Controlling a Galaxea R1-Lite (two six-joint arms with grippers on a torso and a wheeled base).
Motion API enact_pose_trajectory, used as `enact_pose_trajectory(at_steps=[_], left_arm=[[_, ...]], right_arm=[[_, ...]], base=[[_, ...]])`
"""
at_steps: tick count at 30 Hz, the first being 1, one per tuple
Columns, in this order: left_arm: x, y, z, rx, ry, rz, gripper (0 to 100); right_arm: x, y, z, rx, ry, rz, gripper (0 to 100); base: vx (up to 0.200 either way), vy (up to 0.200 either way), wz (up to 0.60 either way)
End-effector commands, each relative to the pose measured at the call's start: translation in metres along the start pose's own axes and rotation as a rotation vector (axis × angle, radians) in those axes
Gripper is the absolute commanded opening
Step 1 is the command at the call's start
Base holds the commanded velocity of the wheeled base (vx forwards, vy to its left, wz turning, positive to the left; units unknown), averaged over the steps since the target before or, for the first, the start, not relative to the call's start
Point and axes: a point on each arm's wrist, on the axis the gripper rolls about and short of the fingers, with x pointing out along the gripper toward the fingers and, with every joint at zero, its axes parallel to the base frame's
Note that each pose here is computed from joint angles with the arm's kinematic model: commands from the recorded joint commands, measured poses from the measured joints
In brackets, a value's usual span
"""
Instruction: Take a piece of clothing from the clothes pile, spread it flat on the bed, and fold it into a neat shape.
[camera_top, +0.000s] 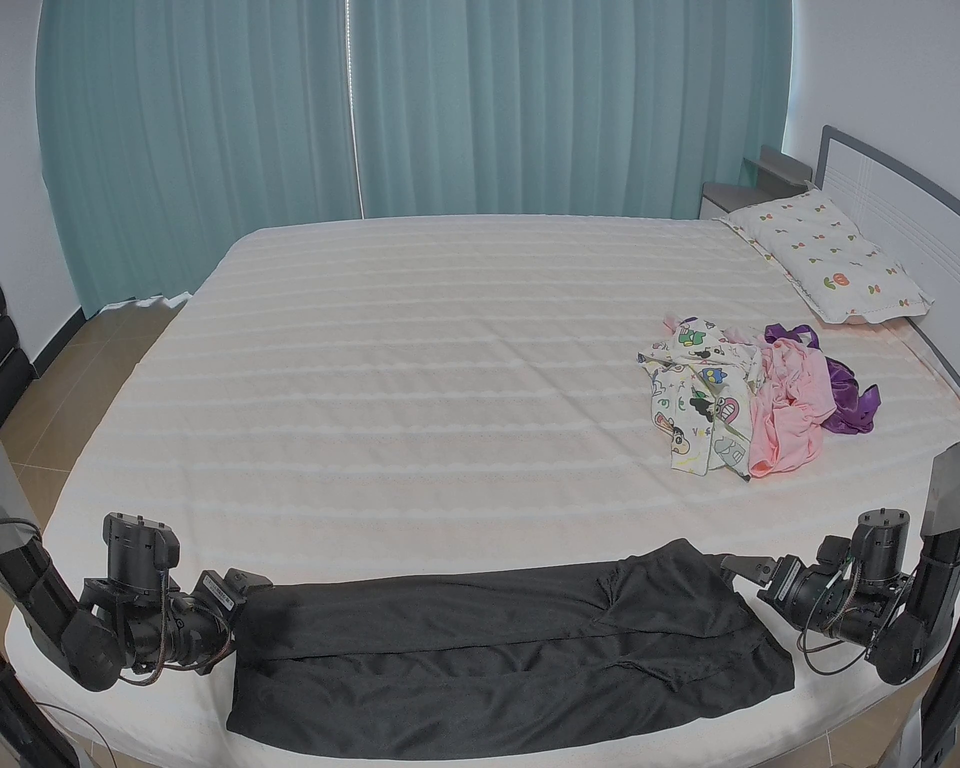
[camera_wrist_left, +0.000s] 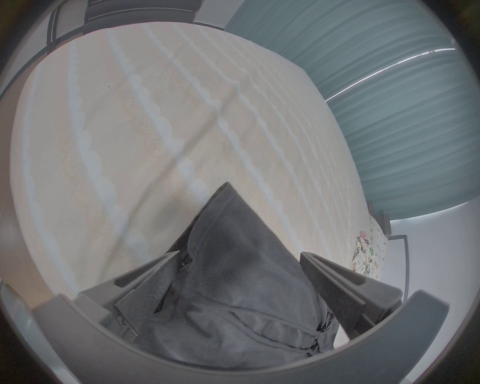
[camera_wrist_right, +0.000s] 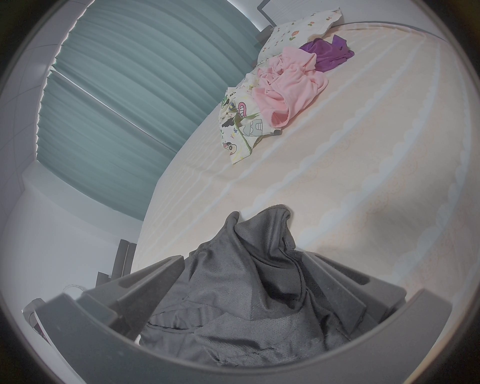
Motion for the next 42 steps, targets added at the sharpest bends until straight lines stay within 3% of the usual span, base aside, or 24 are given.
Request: enact_pose_trajectory(at_steps=[1,20,21,26,31,33,37,42], left_arm=[[0.006,0.003,-0.001,-0.001,0.004,0.015,100],[0.012,0.006,-0.002,0.002,0.001,0.013,100],[0.012,0.006,-0.002,0.002,0.001,0.013,0],[0.01,0.007,-0.003,0.0,0.003,0.016,0],[0.006,0.011,-0.006,0.001,0.008,0.027,0],[0.003,0.01,-0.005,-0.002,0.002,0.016,0],[-0.004,0.007,-0.003,-0.041,-0.016,-0.018,0],[-0.008,0.004,-0.002,-0.07,-0.026,-0.039,0]], right_arm=[[-0.001,-0.001,-0.002,0.003,0.011,-0.007,100],[-0.004,0.001,-0.002,0.001,-0.003,-0.01,100],[-0.003,0.001,-0.003,0.0,-0.012,-0.028,100],[-0.001,0.004,-0.008,0.01,-0.015,-0.045,100],[-0.003,0.012,-0.011,0.076,-0.01,-0.033,100],[-0.004,0.011,-0.014,0.119,-0.015,-0.077,100],[-0.007,0.014,-0.014,0.196,-0.029,-0.082,100],[-0.007,0.014,-0.019,0.195,0.001,-0.1,100]], base=[[0.0,0.0,0.0],[0.0,0.0,0.0],[0.0,0.0,0.0],[0.0,0.0,0.0],[0.0,0.0,0.0],[0.0,0.0,0.0],[0.0,0.0,0.0],[0.0,0.0,0.0]])
